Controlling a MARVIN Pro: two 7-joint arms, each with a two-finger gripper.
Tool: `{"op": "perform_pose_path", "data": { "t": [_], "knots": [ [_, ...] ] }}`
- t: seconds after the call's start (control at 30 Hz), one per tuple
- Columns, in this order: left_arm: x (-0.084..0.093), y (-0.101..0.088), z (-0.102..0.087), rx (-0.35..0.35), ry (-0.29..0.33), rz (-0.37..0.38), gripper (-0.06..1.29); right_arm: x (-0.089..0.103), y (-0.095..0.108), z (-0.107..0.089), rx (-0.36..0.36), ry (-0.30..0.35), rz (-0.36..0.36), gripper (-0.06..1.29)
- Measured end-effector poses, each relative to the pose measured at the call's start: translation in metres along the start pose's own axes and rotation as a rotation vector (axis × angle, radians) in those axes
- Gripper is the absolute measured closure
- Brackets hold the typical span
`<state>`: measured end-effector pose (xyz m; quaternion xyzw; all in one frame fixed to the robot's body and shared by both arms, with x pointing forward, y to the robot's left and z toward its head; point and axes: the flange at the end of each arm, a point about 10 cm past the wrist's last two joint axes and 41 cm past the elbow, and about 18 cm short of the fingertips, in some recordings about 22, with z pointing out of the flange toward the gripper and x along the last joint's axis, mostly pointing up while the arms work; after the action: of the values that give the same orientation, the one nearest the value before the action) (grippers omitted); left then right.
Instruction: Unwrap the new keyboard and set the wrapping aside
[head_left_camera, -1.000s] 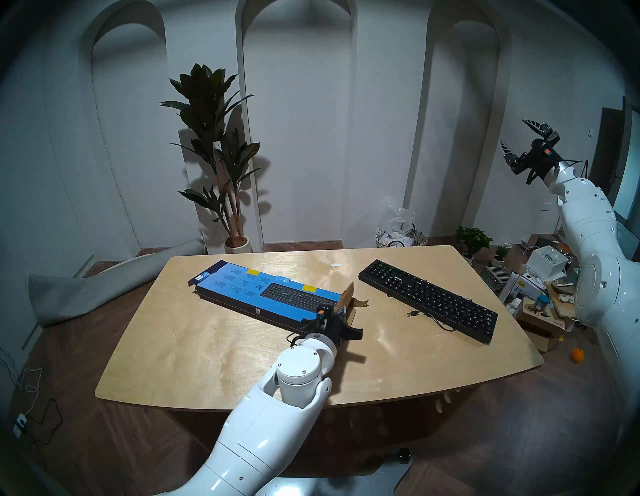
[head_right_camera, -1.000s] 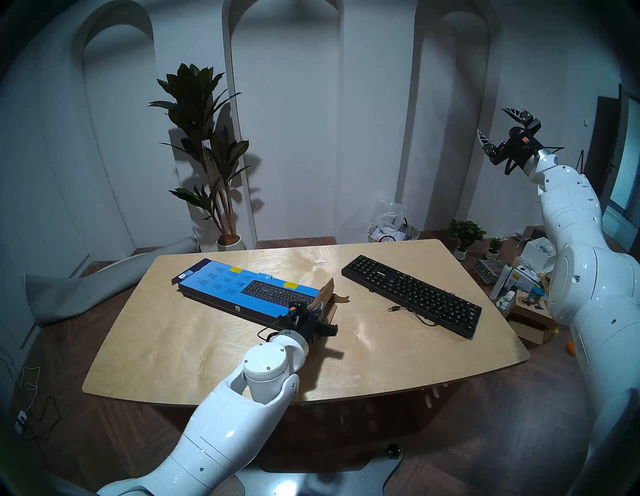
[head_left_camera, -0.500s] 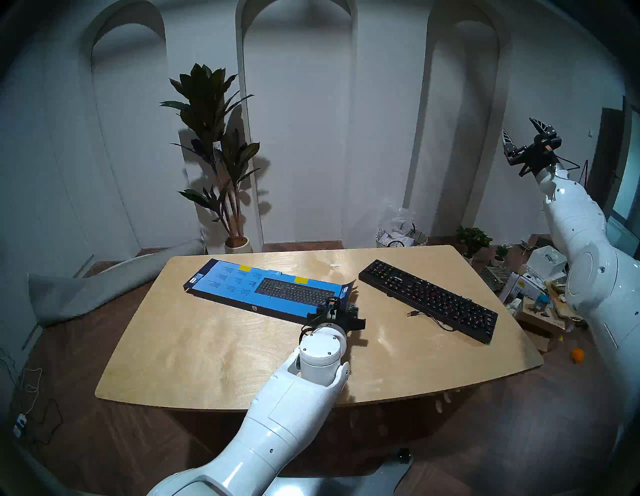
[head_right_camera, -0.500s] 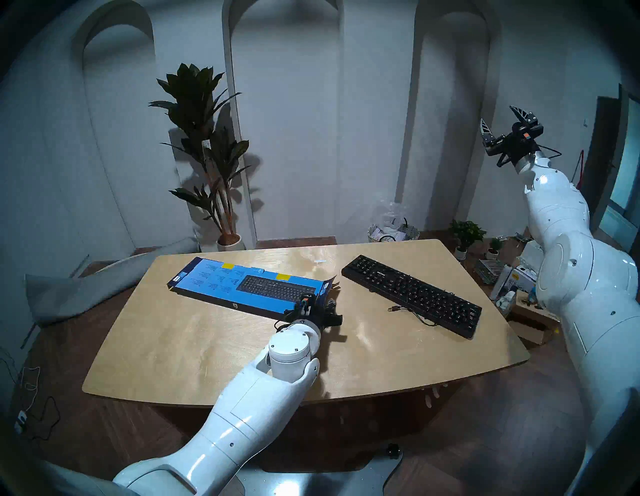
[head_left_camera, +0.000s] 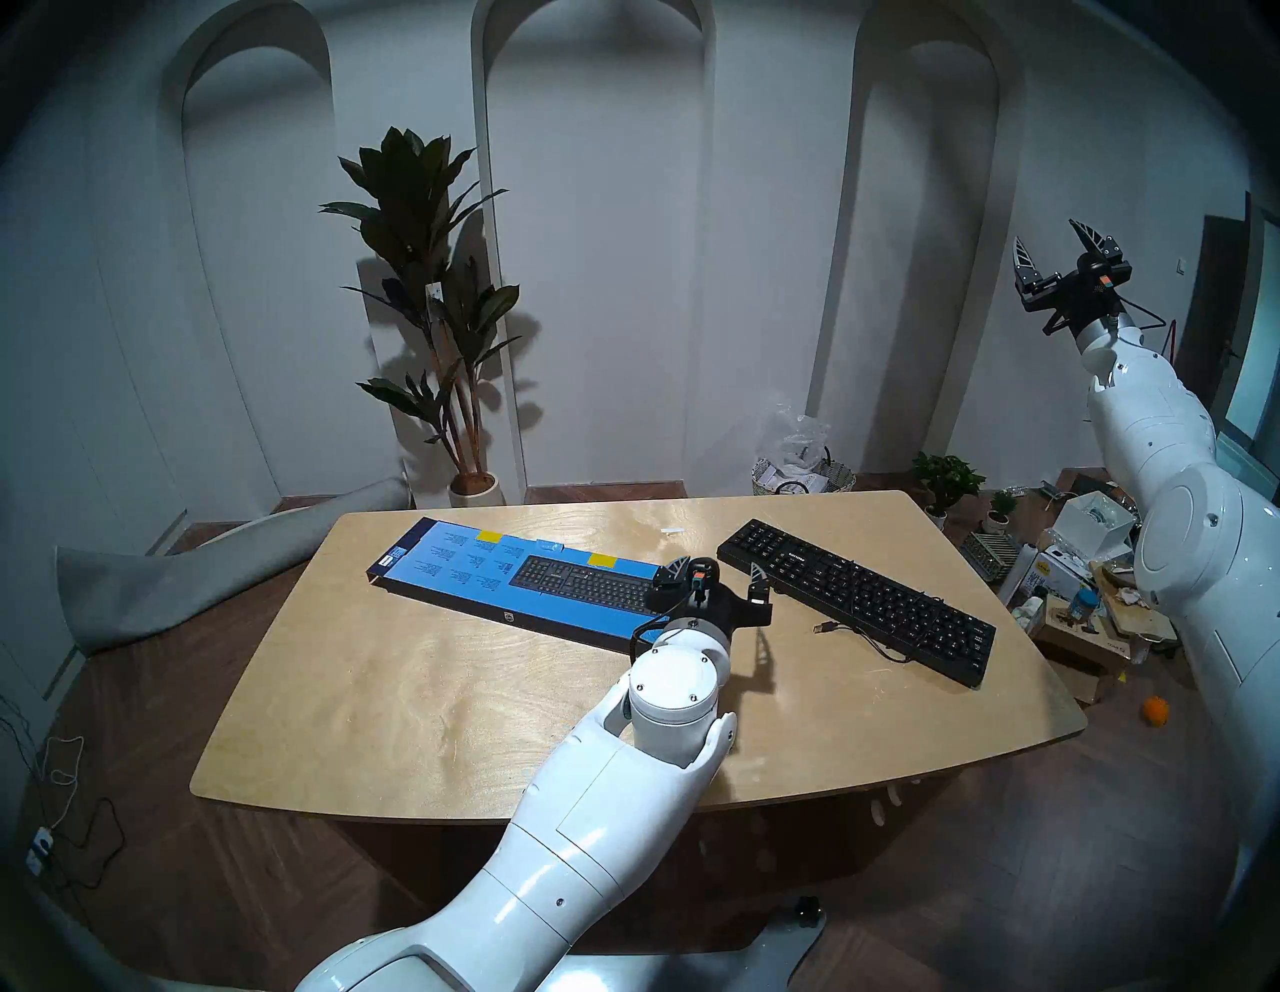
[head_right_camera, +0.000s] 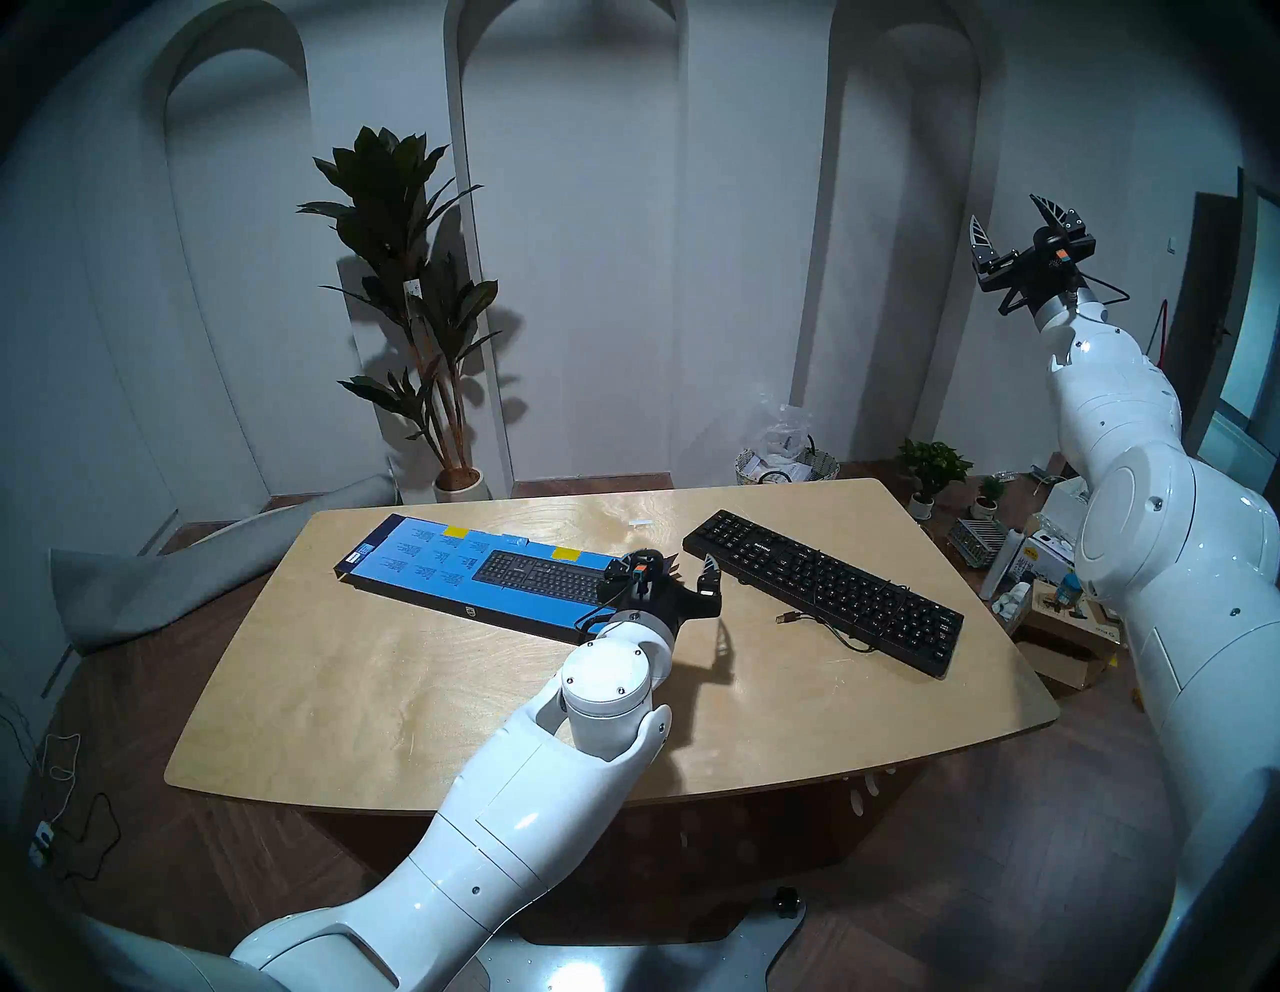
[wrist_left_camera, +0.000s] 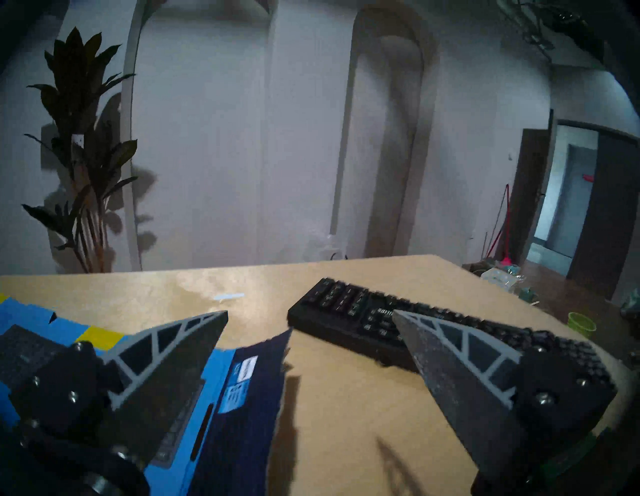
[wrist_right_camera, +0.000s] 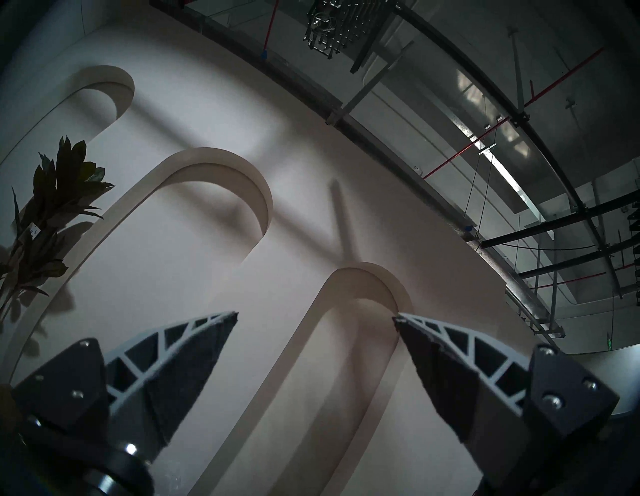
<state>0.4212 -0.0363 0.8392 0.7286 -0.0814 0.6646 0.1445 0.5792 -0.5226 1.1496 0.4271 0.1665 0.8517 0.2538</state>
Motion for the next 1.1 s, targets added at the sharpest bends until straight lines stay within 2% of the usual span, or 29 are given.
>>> {"op": "perform_pose_path", "data": {
  "t": [0.13,0.2,0.27,0.3,0.47,0.5,0.7,0.73,0.83,0.93,1.0,1.03,1.1],
  "knots": [
    [0.026,-0.01,0.0,0.022,0.094,0.01,-0.01,0.001,-0.003,0.002,-0.004,0.003,0.012,0.0],
    [0.045,-0.032,0.002,0.08,0.155,0.034,-0.01,-0.002,-0.007,0.001,-0.009,-0.001,0.032,0.0],
    [0.053,-0.05,0.004,0.126,0.181,0.055,-0.01,-0.005,-0.011,-0.001,-0.012,-0.007,0.048,0.0],
    [0.058,-0.068,0.005,0.17,0.194,0.074,-0.01,-0.009,-0.017,-0.004,-0.014,-0.016,0.066,0.0],
    [0.062,-0.124,0.009,0.311,0.201,0.127,-0.01,-0.03,-0.044,-0.019,0.009,-0.064,0.127,0.0],
    [0.062,-0.143,0.009,0.354,0.197,0.143,-0.01,-0.037,-0.057,-0.025,0.024,-0.083,0.149,0.0],
    [0.067,-0.217,0.002,0.509,0.191,0.196,-0.01,-0.062,-0.121,-0.05,0.114,-0.152,0.244,0.0],
    [0.071,-0.236,-0.002,0.55,0.195,0.206,-0.01,-0.067,-0.143,-0.058,0.152,-0.167,0.271,0.0],
    [0.077,-0.255,-0.006,0.591,0.205,0.215,-0.01,-0.07,-0.167,-0.066,0.2,-0.181,0.302,0.0],
    [0.09,-0.281,-0.013,0.645,0.23,0.226,-0.01,-0.072,-0.212,-0.081,0.296,-0.194,0.355,0.0],
    [0.093,-0.286,-0.015,0.657,0.237,0.228,-0.01,-0.072,-0.225,-0.085,0.325,-0.194,0.371,0.0],
    [0.097,-0.291,-0.017,0.669,0.247,0.23,-0.01,-0.07,-0.242,-0.09,0.364,-0.192,0.392,0.0],
    [0.1,-0.295,-0.018,0.677,0.255,0.232,-0.01,-0.068,-0.257,-0.094,0.398,-0.189,0.411,0.0]
  ]
}}
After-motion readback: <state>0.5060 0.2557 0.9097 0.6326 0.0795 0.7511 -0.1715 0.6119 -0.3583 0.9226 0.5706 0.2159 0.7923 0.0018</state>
